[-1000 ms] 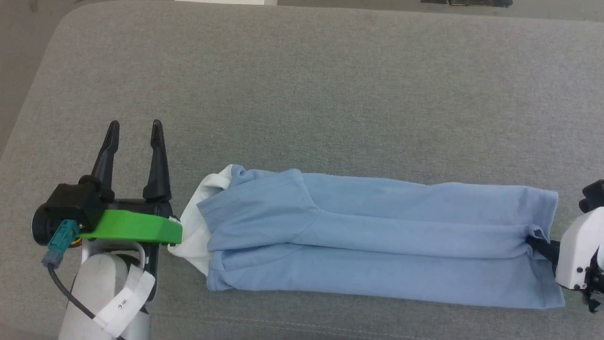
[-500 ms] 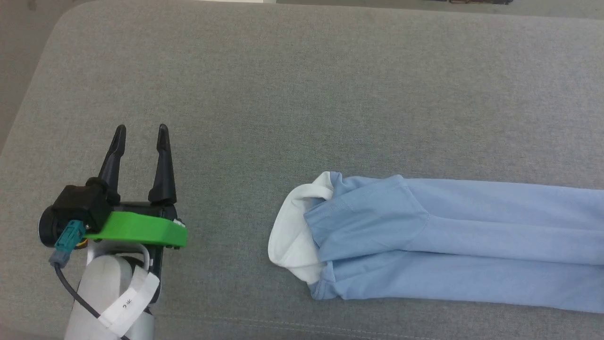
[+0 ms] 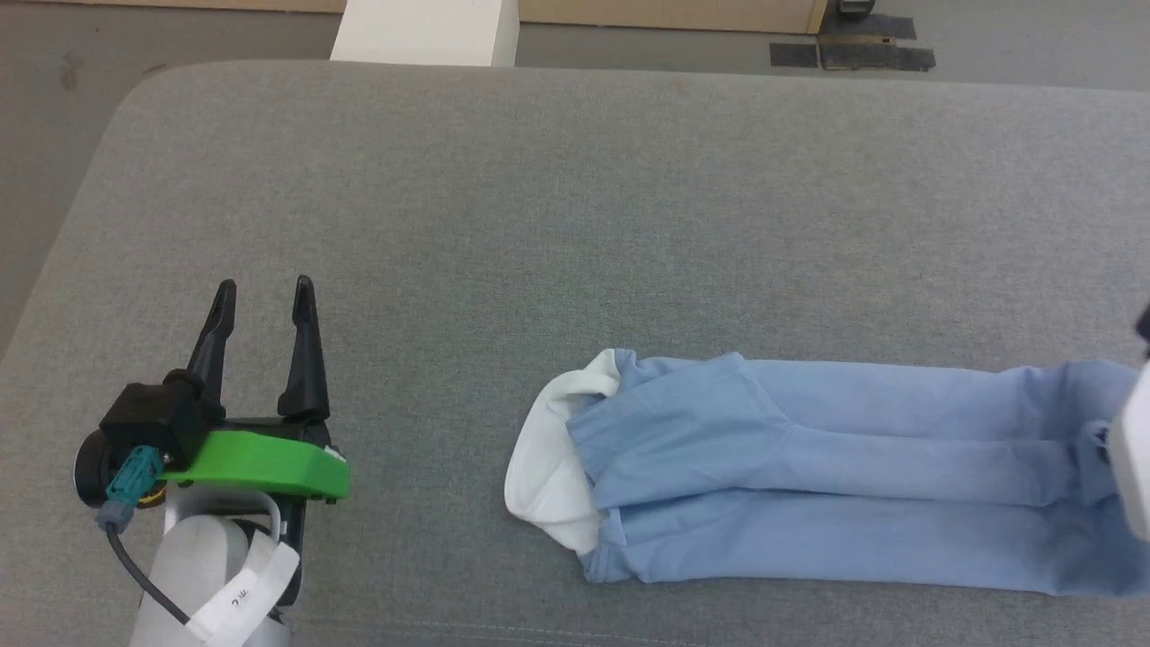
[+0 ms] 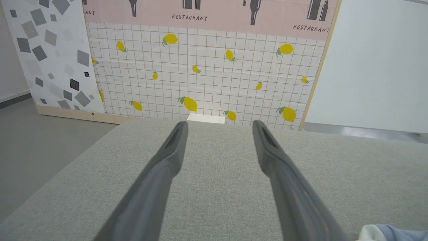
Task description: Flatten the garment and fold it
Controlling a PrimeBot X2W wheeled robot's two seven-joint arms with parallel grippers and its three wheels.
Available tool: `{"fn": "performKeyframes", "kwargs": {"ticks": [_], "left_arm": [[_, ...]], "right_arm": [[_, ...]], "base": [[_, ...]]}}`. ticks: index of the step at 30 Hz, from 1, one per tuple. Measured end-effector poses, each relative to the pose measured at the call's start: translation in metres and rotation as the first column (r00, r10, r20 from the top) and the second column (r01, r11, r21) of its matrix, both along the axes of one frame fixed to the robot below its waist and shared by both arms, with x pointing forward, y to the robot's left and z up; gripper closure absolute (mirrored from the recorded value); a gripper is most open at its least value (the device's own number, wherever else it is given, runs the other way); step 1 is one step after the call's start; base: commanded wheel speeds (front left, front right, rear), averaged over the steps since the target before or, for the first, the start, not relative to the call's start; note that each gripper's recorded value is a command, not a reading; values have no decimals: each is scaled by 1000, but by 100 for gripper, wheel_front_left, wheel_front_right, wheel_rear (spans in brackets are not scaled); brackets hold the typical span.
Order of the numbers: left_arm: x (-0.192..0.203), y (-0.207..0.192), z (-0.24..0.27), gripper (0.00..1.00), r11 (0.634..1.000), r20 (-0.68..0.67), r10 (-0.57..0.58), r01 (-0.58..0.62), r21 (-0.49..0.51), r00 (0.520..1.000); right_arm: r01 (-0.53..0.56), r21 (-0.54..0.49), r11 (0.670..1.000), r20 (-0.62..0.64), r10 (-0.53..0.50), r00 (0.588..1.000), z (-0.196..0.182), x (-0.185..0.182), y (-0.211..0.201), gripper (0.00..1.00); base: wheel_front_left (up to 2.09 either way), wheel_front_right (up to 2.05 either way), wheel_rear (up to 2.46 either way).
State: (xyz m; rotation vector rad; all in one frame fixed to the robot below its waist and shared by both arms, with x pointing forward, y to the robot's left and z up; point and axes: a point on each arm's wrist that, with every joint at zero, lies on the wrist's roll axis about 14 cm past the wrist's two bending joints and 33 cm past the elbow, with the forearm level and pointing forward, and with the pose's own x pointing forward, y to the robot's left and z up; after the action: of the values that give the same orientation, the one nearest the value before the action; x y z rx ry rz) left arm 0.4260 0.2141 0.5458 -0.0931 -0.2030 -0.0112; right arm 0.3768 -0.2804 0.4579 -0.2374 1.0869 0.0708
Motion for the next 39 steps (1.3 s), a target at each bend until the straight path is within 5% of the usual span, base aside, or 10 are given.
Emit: {"fn": "performKeyframes", "kwargs": {"ticks": [5,12,24,34,35,36,37,39], "left_arm": [[-3,3,3,0,1000,7,8,-8,-2,1000],[-7,10,-1,0,999,-5,33,-33,-7,999],[-12,23,-16,0,997,-47,79,-80,-23,996],[-14,28,-27,0,995,-77,98,-101,-26,992],[-14,28,-28,0,994,-79,100,-102,-26,992],[-14,28,-28,0,994,-80,100,-102,-27,992],[-15,28,-28,0,994,-80,100,-102,-28,992],[-15,26,-28,0,995,-80,96,-98,-29,992]], "right_arm": [[-199,67,978,3,199,980,5,-5,66,100],[-423,205,883,63,419,906,-2,-2,164,100],[-552,319,770,133,541,831,-29,18,261,100],[-553,367,748,85,565,821,-64,15,290,100],[-553,376,744,93,563,821,-64,16,293,94],[-556,383,737,100,566,819,-63,16,297,13],[-564,382,732,112,569,814,-61,16,299,0],[-582,401,708,146,577,803,-53,15,310,0]], "base": [[0,0,0],[0,0,0],[0,0,0],[0,0,0],[0,0,0],[0,0,0],[0,0,0],[0,0,0]]}}
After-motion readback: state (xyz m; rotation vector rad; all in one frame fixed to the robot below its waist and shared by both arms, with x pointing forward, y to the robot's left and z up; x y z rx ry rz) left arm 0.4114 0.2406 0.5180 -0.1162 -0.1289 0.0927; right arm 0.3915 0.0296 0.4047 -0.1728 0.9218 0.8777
